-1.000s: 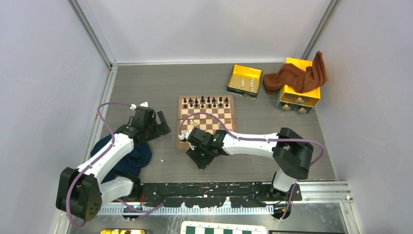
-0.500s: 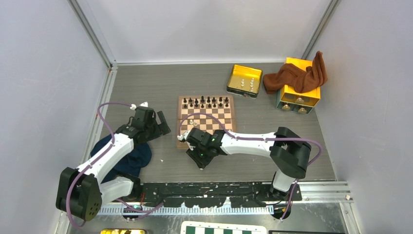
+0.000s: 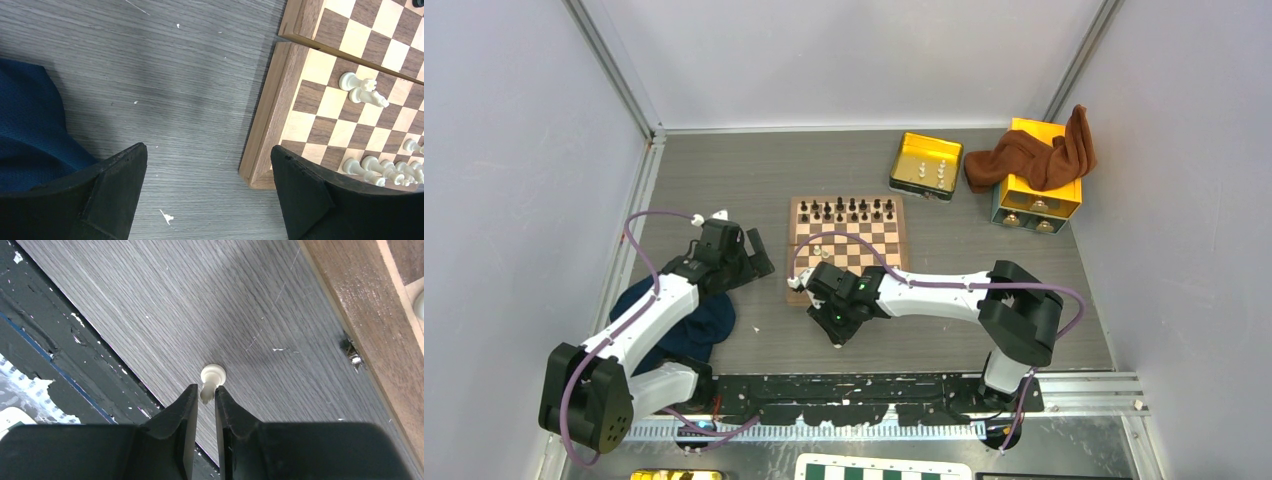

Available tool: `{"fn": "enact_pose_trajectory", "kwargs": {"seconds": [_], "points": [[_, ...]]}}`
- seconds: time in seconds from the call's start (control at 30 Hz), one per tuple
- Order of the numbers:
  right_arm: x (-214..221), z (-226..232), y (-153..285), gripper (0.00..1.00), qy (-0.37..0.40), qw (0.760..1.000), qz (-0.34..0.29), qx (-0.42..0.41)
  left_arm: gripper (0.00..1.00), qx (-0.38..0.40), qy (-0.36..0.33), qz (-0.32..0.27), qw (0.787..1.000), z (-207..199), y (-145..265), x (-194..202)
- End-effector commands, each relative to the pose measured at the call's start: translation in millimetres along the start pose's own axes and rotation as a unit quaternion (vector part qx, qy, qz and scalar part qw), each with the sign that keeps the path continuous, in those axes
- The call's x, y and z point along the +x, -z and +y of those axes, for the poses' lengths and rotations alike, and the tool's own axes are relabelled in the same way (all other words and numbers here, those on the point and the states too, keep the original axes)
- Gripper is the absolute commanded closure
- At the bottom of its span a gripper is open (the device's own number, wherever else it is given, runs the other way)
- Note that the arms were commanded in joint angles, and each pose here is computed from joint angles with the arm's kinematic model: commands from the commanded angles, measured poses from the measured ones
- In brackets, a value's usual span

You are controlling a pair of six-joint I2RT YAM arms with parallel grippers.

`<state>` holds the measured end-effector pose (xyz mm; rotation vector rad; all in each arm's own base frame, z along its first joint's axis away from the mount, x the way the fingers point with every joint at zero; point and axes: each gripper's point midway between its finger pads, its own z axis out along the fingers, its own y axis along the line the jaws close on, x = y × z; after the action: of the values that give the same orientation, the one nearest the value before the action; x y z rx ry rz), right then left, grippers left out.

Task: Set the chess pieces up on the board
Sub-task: Pick up the chess piece at the center of the board.

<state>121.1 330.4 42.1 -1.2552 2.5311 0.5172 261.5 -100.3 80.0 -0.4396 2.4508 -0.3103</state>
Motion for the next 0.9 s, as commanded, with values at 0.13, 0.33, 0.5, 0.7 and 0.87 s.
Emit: {"fn": "enact_pose_trajectory", "kwargs": {"seconds": [0.13,0.33,0.5,0.7,0.87], "points": [[-12,9,2,0.81,-0.001,1.0,-0.02,-0.015,0.06,0.001,0.0,-0.007,1.0,0,-1,0],[-13,9,3,0.88,0.0,1.0,-0.021,-0.013,0.06,0.001,0.0,-0.007,1.0,1,-1,1],[-17,10,9,0.91,0.004,1.0,-0.028,-0.009,0.06,0.001,0.001,-0.01,1.0,0,0,-1],[-27,9,21,0.92,0.015,0.999,-0.037,-0.002,0.06,-0.007,0.003,-0.015,1.0,1,0,-5],[-40,8,32,0.93,0.028,0.999,-0.045,0.007,0.06,-0.007,0.007,-0.018,1.0,-2,-1,-10]]}}
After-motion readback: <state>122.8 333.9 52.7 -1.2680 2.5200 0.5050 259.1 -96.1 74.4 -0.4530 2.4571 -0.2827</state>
